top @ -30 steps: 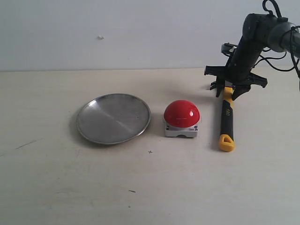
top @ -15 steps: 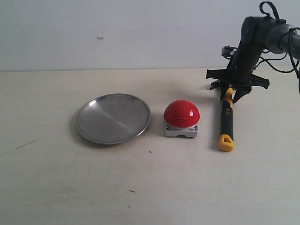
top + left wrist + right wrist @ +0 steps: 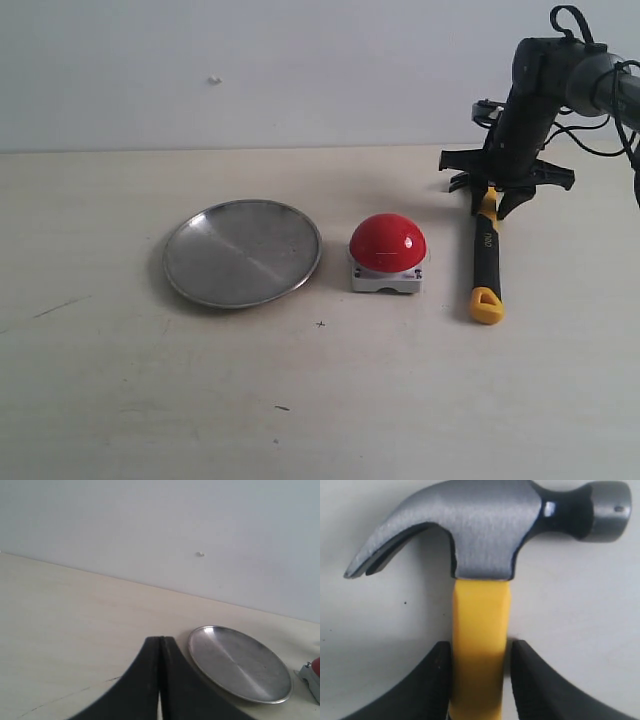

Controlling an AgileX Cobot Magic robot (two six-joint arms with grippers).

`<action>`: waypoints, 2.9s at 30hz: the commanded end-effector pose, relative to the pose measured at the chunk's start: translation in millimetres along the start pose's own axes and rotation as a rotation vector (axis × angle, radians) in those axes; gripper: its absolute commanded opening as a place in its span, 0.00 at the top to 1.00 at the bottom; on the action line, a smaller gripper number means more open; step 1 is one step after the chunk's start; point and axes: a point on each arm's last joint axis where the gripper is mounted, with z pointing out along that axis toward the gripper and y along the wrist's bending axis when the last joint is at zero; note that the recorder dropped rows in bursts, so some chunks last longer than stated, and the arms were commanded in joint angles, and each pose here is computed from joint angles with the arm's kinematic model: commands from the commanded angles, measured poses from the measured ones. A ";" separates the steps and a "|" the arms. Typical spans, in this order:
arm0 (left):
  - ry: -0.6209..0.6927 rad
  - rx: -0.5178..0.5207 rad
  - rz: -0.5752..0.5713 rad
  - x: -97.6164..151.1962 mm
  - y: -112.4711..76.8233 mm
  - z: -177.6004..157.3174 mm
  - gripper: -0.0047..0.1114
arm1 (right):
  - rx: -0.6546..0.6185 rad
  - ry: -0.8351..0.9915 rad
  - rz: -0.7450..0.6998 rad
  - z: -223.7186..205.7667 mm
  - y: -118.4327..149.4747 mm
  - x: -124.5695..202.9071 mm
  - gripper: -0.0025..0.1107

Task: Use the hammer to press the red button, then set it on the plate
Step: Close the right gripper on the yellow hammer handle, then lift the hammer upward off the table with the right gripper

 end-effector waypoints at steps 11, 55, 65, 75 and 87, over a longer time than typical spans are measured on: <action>0.002 0.005 0.000 -0.3 -0.4 0.2 0.96 | 0.036 0.006 -0.064 9.0 -3.4 0.5 0.98; 0.002 0.005 0.000 -0.3 -0.4 0.2 0.96 | 0.160 -0.718 -0.085 -233.2 47.9 13.5 0.98; 0.002 0.005 0.000 -0.3 -0.4 0.2 0.96 | 0.180 -0.897 -0.005 -287.7 40.6 37.9 0.98; 0.002 0.005 0.000 -0.3 -0.4 0.2 0.96 | -0.085 -1.146 -0.108 -303.6 28.2 102.4 0.98; 0.002 0.005 0.000 -0.3 -0.4 0.2 0.96 | -0.249 -1.184 -0.185 -284.5 -5.4 190.2 0.98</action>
